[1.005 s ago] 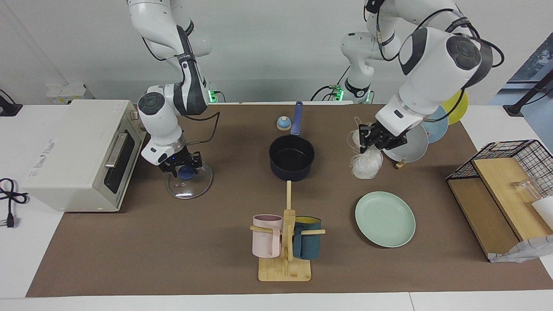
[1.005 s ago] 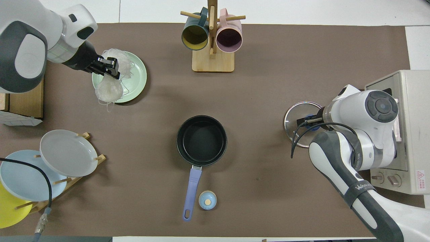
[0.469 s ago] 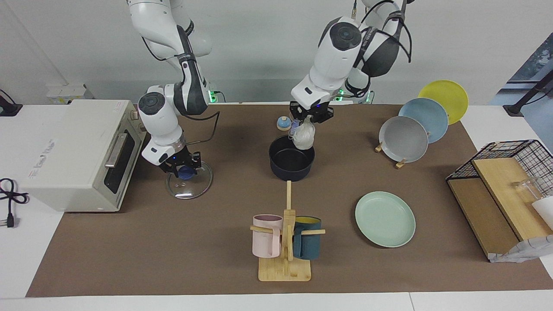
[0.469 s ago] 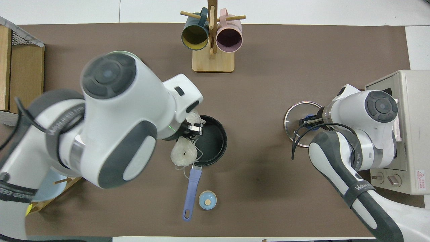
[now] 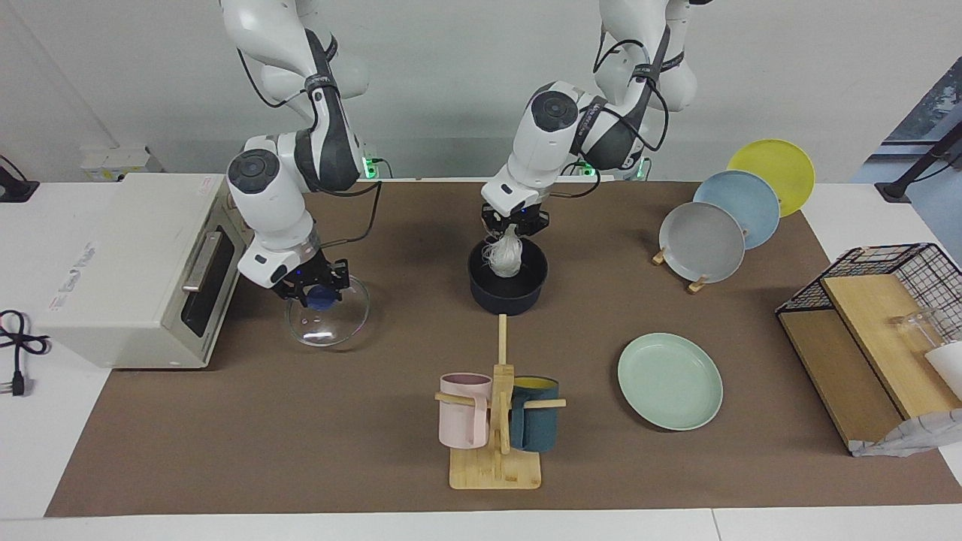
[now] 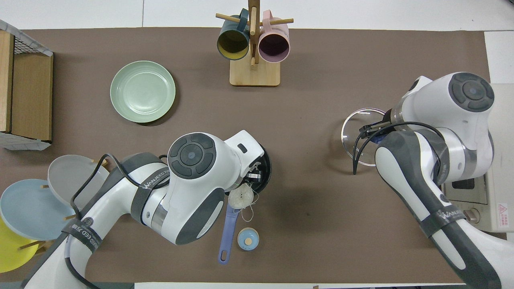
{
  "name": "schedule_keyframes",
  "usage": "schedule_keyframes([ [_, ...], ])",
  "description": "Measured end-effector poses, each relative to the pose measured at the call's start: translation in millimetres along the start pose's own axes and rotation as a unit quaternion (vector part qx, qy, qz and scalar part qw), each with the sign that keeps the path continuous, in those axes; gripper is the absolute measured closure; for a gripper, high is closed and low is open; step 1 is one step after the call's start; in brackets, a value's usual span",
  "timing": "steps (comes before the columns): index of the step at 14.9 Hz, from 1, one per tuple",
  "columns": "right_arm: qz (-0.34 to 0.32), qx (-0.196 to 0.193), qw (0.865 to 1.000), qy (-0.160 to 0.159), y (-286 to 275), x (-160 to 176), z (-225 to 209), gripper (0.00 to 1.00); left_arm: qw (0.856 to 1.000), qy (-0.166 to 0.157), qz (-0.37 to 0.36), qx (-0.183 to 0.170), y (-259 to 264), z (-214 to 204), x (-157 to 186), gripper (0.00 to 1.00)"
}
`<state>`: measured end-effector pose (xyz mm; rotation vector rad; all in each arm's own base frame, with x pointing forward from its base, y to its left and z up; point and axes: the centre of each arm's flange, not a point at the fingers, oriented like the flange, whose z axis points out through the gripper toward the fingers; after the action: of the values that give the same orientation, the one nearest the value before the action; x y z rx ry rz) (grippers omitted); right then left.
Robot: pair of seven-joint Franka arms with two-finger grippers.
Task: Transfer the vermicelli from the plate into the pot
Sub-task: 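Carry the vermicelli over the saucepan with the left gripper and release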
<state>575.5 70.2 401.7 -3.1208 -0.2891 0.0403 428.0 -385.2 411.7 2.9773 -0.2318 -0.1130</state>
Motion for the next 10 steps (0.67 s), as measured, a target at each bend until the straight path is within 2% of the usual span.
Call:
schedule_keyframes([
  [4, -0.007, 0.002, 1.0, -0.022, -7.4, 7.6, -46.9, 0.34, 1.0, 0.016, -0.007, -0.005, -6.0, 34.0, 8.3, 0.74],
  [7, -0.014, 0.004, 0.999, -0.034, -25.7, 7.9, -60.4, 0.34, 1.0, 0.021, -0.007, -0.007, -9.4, 49.5, 17.4, 0.74],
  [8, -0.011, 0.006, 0.999, -0.037, -32.8, 7.8, -64.3, 0.34, 1.0, 0.022, -0.004, -0.006, -10.9, 49.2, 18.8, 0.68],
  [10, 0.002, 0.017, 0.999, -0.039, -52.4, 8.3, -75.0, 0.34, 1.0, 0.026, -0.005, -0.008, -15.3, 41.6, 23.7, 0.49],
])
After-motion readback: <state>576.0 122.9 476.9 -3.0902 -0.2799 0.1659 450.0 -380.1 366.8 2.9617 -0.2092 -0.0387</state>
